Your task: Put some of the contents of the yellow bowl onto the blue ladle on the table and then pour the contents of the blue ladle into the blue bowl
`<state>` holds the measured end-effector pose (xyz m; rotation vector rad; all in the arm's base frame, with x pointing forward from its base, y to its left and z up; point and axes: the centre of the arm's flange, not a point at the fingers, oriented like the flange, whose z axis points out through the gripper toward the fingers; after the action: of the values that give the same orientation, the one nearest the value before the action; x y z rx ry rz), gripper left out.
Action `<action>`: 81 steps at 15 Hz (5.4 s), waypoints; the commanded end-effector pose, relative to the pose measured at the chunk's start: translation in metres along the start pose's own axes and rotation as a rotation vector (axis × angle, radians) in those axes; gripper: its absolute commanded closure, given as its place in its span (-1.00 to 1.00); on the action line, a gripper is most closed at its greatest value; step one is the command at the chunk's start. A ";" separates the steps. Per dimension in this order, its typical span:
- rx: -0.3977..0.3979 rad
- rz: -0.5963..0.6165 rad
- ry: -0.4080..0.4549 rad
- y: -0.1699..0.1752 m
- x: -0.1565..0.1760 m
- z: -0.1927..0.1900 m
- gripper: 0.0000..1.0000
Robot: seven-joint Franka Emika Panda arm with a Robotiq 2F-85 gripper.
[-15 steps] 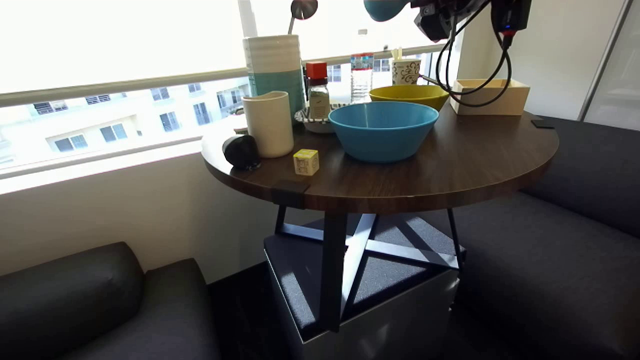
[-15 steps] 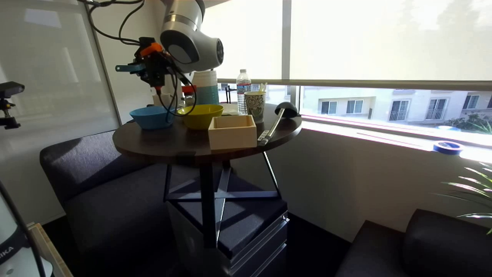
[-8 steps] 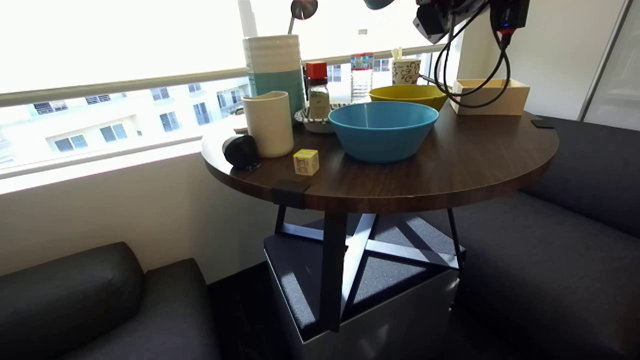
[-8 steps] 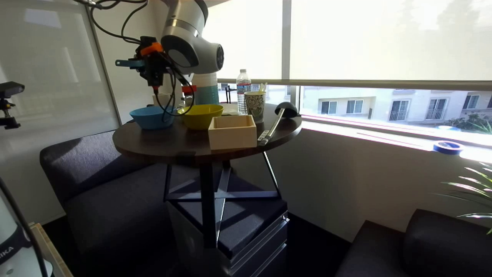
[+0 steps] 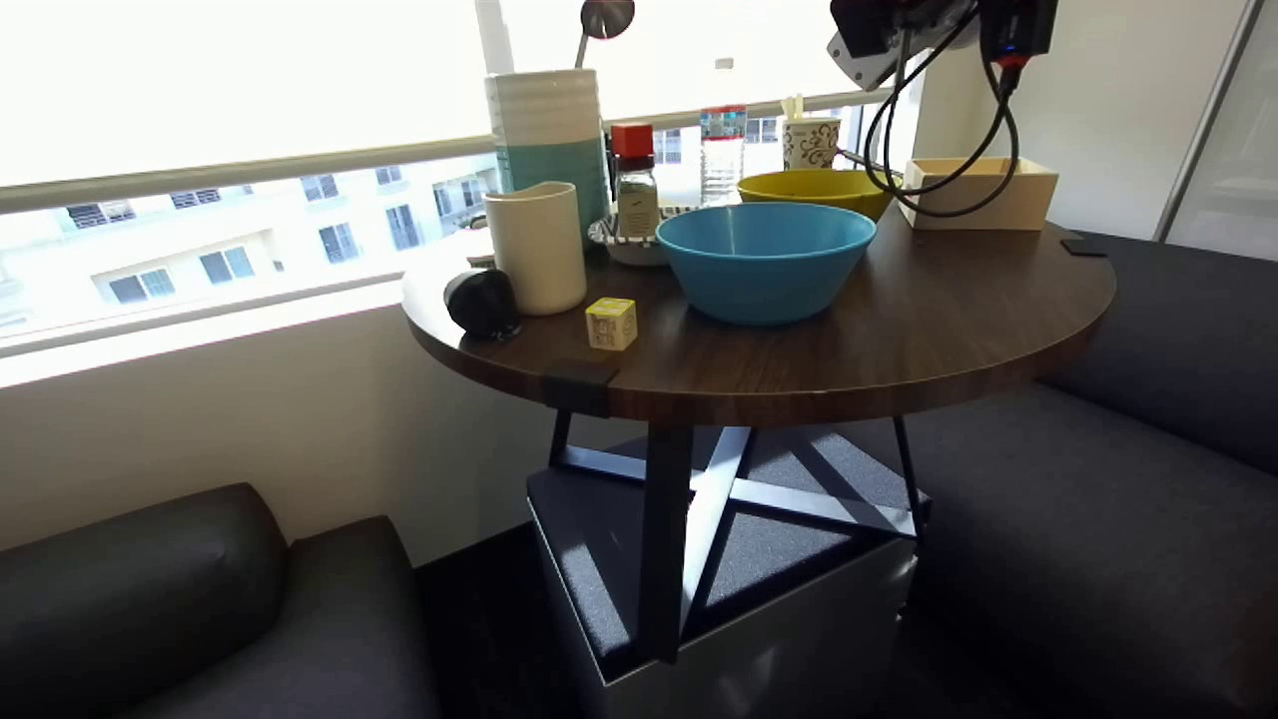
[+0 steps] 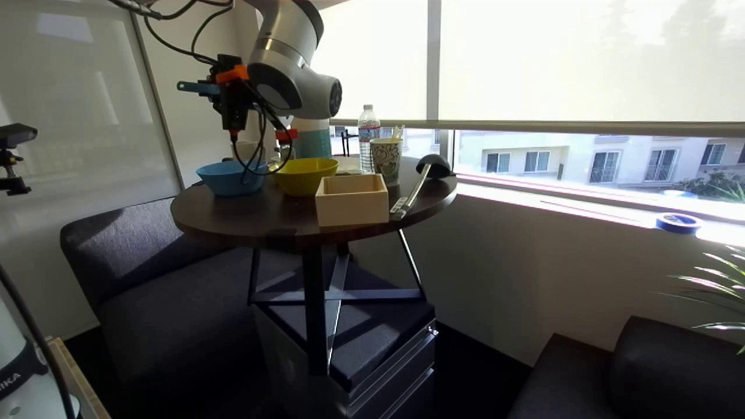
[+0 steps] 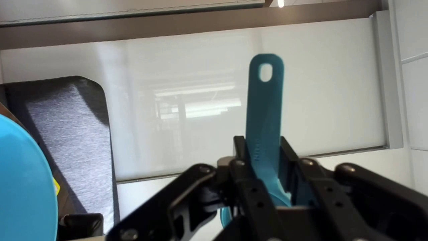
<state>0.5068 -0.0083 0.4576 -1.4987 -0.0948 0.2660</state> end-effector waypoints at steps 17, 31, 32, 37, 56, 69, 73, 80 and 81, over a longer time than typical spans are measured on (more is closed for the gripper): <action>-0.622 -0.025 -0.166 -0.031 -0.031 0.058 0.88; -1.293 -0.231 -0.241 -0.045 -0.066 0.031 0.88; -1.340 -0.248 -0.224 -0.044 -0.068 0.027 0.88; -1.507 -0.292 -0.093 -0.032 -0.071 0.010 0.88; -1.691 -0.214 -0.201 0.057 -0.086 -0.013 0.88; -1.725 -0.290 -0.125 0.028 -0.089 -0.013 -0.83; -1.702 -0.327 -0.134 -0.013 -0.097 -0.007 -1.00; -1.506 -0.499 -0.083 -0.087 -0.099 0.035 -1.00; -1.494 -0.512 -0.076 -0.094 -0.098 0.040 -1.00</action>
<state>0.4146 -0.0087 0.5363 -2.9206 -0.8477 -0.2176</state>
